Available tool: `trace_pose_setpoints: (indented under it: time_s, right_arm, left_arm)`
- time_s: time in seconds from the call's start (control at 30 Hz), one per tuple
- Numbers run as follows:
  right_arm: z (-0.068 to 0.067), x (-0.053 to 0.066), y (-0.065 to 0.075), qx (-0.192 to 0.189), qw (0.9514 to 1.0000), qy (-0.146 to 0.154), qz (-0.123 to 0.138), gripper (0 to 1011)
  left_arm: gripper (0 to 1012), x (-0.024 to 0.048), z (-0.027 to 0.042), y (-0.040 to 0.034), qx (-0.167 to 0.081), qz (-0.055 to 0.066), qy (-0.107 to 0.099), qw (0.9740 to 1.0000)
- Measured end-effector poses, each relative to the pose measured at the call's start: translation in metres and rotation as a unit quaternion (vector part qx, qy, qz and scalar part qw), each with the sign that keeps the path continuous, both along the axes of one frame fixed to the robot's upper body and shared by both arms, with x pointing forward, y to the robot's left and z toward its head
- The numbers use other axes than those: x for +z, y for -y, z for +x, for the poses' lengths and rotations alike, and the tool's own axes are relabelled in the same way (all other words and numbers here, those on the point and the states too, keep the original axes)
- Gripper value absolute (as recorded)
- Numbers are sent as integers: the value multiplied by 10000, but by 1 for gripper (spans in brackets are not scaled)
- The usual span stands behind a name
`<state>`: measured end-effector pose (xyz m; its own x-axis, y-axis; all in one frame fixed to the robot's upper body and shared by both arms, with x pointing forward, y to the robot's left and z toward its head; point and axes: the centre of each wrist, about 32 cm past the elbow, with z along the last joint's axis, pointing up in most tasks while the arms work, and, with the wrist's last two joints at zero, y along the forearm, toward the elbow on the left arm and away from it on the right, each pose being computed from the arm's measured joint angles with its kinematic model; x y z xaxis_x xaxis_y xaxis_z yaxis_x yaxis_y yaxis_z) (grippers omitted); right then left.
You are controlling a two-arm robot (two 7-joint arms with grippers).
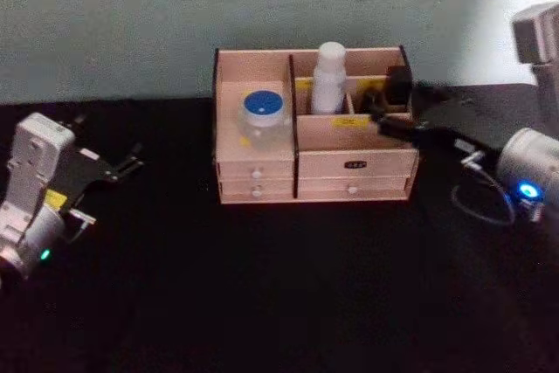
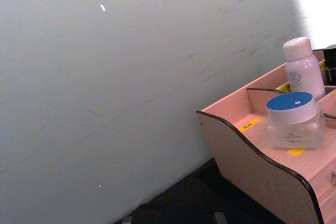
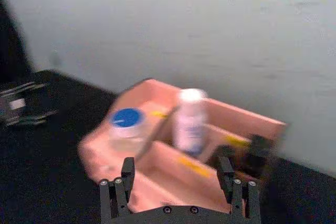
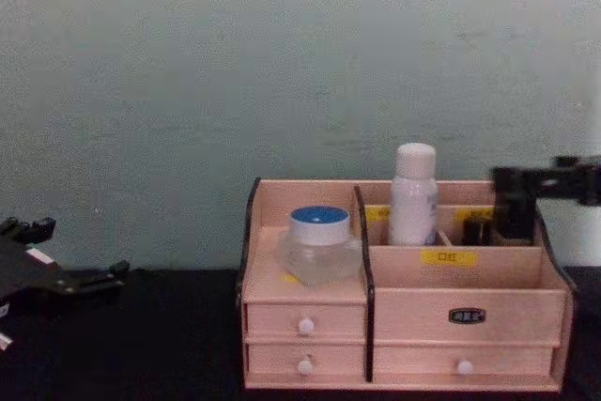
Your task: Pick up the facial cleanser and watermelon frost from the table and place them into the tiered storage box.
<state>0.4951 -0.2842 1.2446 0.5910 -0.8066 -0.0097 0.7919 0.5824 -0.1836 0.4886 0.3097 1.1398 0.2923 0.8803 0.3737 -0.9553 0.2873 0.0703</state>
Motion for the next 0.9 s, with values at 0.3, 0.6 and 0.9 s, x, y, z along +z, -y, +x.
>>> trace_pose_setpoints:
  time_s: [0.3,0.6,0.9]
  right_arm:
    - [-232,87,306,-1889,9796,672,-140,1000]
    - [-350,-645,137,-2838,9553,579,-600,1000]
    - [-310,-1050,29,-3121,9451,285,-922,1000]
  left_arm:
    - [1001,0,0,0,0,0,0,10000]
    - [1001,0,0,0,0,0,0,10000]
    - [1001,0,0,0,0,0,0,10000]
